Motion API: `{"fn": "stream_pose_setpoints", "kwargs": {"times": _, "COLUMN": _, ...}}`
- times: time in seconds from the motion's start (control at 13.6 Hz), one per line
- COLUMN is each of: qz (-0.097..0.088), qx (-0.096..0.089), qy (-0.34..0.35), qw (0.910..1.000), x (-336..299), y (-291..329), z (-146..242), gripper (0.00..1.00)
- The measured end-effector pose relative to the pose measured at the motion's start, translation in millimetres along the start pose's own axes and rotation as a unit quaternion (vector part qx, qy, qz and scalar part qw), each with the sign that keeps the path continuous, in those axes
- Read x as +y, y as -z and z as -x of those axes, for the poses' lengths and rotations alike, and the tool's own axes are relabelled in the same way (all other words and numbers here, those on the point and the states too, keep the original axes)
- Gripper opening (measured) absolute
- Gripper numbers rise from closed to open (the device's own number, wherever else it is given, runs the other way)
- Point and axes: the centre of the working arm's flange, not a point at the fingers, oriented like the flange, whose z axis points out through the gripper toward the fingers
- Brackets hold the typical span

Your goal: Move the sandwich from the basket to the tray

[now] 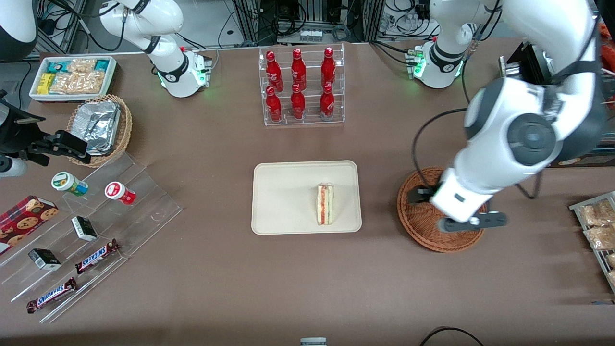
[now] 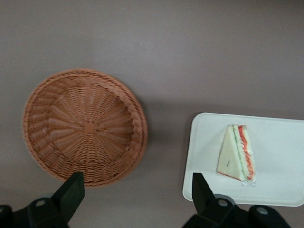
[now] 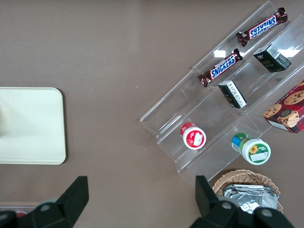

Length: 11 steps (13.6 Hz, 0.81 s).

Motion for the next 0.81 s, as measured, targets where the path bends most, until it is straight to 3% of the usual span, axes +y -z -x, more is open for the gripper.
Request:
{"fn": "stream_pose_setpoints", "kwargs": {"times": 0.44, "qz": -0.009, "qx": -0.001, "qy": 0.036, "qw": 0.9993, "x": -53.1, "y": 35.3, "z": 1.0, "gripper": 1.0}}
{"fn": "stream_pose_setpoints", "kwargs": {"times": 0.81, "qz": -0.019, "qx": -0.011, "qy": -0.006, "qw": 0.9997, "x": -110.8, "y": 62.1, "z": 5.2, "gripper": 1.0}}
